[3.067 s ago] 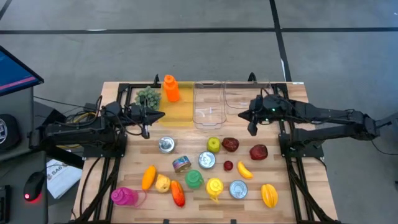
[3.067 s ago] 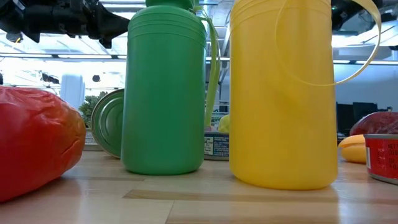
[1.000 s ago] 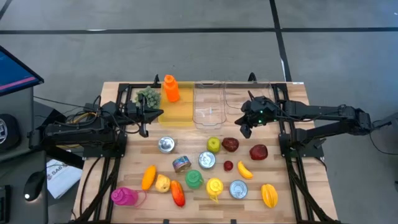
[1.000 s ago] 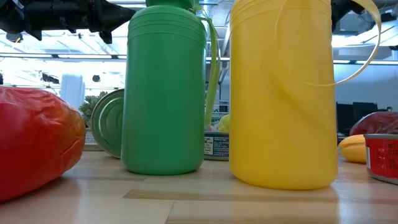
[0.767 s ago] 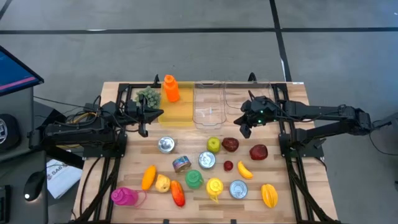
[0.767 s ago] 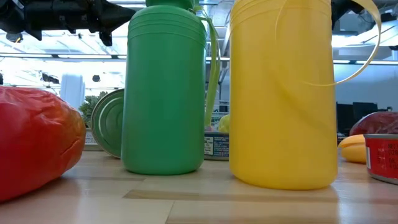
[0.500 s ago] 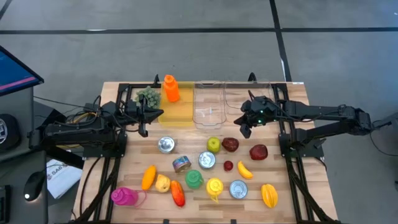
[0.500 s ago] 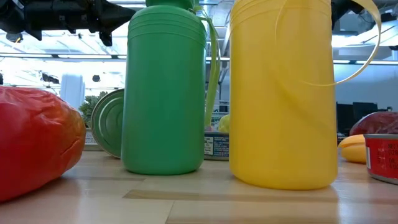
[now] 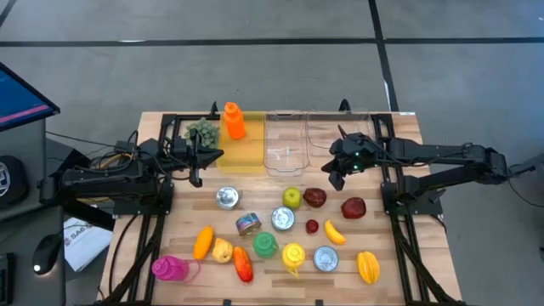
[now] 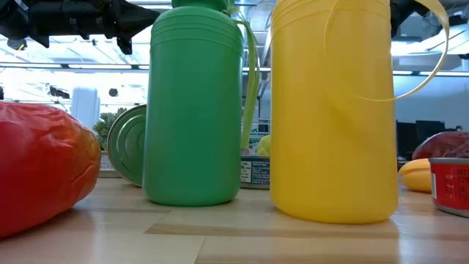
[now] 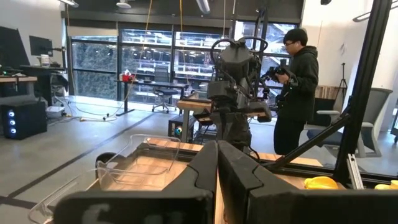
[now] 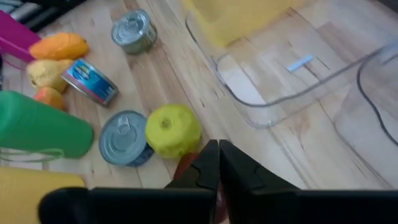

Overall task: Pick & Place Food Item
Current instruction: Put the red apple into the right transparent bin

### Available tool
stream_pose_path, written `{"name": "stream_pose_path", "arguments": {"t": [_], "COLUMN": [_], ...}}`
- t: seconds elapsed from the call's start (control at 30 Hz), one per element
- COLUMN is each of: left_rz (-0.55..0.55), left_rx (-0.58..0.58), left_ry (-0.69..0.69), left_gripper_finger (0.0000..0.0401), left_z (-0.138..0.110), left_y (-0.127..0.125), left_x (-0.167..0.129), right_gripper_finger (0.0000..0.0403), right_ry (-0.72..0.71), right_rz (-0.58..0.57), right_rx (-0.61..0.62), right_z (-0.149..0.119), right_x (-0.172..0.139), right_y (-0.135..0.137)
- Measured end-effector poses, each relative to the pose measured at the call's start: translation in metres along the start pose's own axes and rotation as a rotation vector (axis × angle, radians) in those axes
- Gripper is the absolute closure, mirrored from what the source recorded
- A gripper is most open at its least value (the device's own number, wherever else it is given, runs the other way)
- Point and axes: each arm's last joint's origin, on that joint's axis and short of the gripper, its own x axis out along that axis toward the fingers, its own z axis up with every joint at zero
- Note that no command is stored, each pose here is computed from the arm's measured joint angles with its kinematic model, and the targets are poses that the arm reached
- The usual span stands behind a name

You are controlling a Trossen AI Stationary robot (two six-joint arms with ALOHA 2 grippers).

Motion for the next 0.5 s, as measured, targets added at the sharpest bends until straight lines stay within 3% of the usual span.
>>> {"name": "stream_pose_path", "arguments": {"t": [0.5], "left_rz": [0.0], "left_rx": [0.011], "left_ry": [0.0], "left_gripper_finger": [0.04], "left_z": [0.0], "left_y": [0.0], "left_x": [0.0], "right_gripper_finger": [0.0207], "right_ry": [0.027], "right_rz": [-0.01], "right_rx": [-0.082], "right_z": [-0.0026], "right_x": [0.0], "right_y": [-0.0011]}}
